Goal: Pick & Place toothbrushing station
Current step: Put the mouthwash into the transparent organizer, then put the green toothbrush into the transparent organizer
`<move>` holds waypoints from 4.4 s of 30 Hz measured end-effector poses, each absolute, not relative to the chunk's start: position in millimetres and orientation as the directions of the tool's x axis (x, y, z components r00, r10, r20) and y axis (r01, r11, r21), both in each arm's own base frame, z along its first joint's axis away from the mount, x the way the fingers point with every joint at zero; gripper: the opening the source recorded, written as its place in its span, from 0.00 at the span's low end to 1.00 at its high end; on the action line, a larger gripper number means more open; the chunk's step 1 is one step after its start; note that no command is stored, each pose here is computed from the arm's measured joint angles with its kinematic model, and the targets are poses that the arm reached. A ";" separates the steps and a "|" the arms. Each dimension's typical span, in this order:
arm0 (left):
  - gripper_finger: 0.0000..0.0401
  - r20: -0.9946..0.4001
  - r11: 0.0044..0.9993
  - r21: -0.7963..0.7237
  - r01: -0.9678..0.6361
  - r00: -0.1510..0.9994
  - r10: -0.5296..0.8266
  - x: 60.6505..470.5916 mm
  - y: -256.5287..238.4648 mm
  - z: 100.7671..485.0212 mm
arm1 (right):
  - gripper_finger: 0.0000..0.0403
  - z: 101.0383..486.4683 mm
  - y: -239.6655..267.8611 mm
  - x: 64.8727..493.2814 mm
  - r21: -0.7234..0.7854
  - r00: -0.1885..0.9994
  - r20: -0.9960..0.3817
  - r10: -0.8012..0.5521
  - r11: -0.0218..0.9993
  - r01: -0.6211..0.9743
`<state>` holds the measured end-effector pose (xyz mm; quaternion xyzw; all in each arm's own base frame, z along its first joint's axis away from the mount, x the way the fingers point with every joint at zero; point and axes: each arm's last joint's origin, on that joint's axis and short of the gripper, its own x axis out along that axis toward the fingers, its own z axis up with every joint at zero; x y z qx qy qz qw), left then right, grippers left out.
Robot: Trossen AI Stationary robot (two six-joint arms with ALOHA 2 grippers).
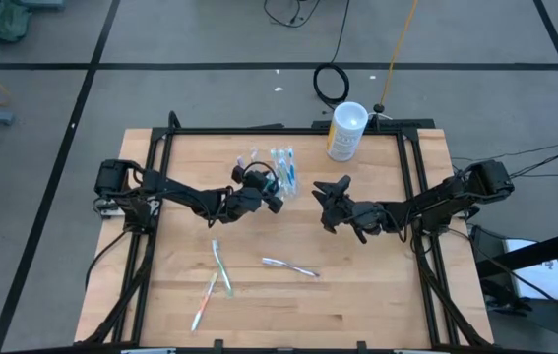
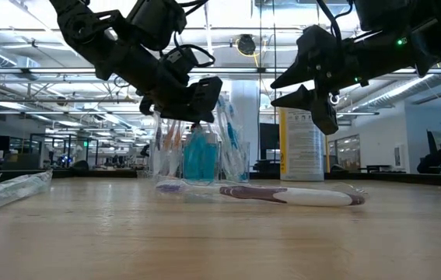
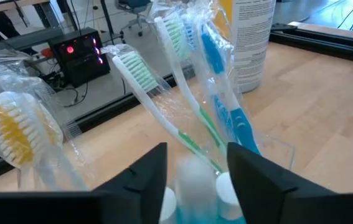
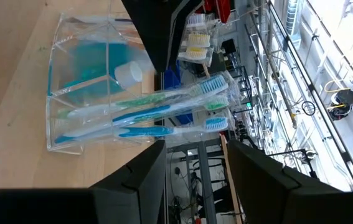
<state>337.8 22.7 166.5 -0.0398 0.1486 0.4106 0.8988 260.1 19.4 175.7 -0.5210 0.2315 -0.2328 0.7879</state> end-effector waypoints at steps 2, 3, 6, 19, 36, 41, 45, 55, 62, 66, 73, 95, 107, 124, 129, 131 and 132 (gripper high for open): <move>0.47 -0.300 0.662 0.062 -0.746 0.619 0.726 337.8 22.4 166.5 | 0.41 175.7 19.4 260.1 -0.929 0.784 -0.122 -0.608 0.349 0.126; 0.49 -0.299 0.663 0.067 -0.745 0.619 0.726 337.8 22.4 166.5 | 0.41 175.7 19.4 260.1 -0.929 0.784 -0.122 -0.608 0.349 0.126; 0.53 -0.299 0.663 0.068 -0.745 0.619 0.726 337.8 22.4 166.6 | 0.41 175.7 19.4 260.1 -0.929 0.784 -0.122 -0.608 0.349 0.126; 0.52 -0.258 0.701 0.038 -0.713 0.670 0.696 330.0 9.2 194.9 | 0.41 175.0 19.4 260.1 -0.929 0.783 -0.128 -0.608 0.350 0.121; 0.52 -0.800 0.681 -0.436 -0.589 0.599 0.005 248.1 -39.1 218.5 | 0.41 174.4 19.4 260.0 -0.921 0.782 -0.133 -0.608 0.368 0.130; 0.52 -0.945 0.541 -0.288 -0.790 0.325 -0.028 226.4 -51.6 198.0 | 0.41 174.4 19.4 260.0 -0.921 0.782 -0.133 -0.608 0.368 0.130; 0.52 -0.984 0.413 -0.176 -0.894 0.173 -0.046 217.5 -59.5 187.0 | 0.41 173.9 19.4 259.9 -0.921 0.782 -0.136 -0.609 0.368 0.126; 0.52 -0.990 0.358 -0.129 -0.925 0.100 -0.101 231.8 -78.1 156.5 | 0.41 173.8 19.4 259.9 -0.922 0.782 -0.137 -0.609 0.367 0.124; 0.48 -0.990 0.396 -0.119 -0.911 0.081 -0.111 242.1 -81.1 139.1 | 0.41 173.8 18.8 259.9 -0.922 0.780 -0.137 -0.610 0.367 0.125; 0.34 -0.991 0.410 -0.114 -0.905 0.075 -0.111 242.6 -78.5 137.5 | 0.41 173.3 19.0 260.1 -0.913 0.788 -0.143 -0.599 0.388 0.130; 0.12 -0.991 0.407 -0.135 -0.903 0.122 -0.058 244.6 -70.9 141.3 | 0.41 172.8 19.9 260.6 -0.902 0.809 -0.151 -0.569 0.413 0.123; 0.06 -0.287 0.572 -0.242 -0.784 0.621 0.730 238.7 -35.4 267.2 | 0.41 172.2 19.9 260.5 -0.868 0.807 -0.156 -0.569 0.469 0.163; 0.06 -0.162 0.468 -0.113 -0.876 0.481 0.861 289.8 -7.5 242.6 | 0.41 172.2 19.9 260.4 -0.869 0.808 -0.156 -0.569 0.468 0.162; 0.18 -0.347 0.599 -0.062 -0.799 0.580 0.737 311.3 21.8 202.0 | 0.41 172.0 22.6 262.8 -0.776 0.881 -0.172 -0.441 0.611 0.154; 0.20 -0.446 0.591 -0.001 -0.806 0.530 0.721 303.4 20.2 190.1 | 0.41 175.4 26.6 266.3 -0.559 0.969 -0.156 -0.193 0.826 0.075; 0.20 -0.496 0.569 -0.001 -0.822 0.495 0.714 298.2 18.7 184.1 | 0.41 178.5 28.1 267.2 -0.463 0.985 -0.128 -0.119 0.885 0.047; 0.20 -0.516 0.556 -0.003 -0.831 0.477 0.711 295.7 18.0 181.7 | 0.41 180.1 29.1 267.5 -0.420 0.990 -0.112 -0.087 0.907 0.032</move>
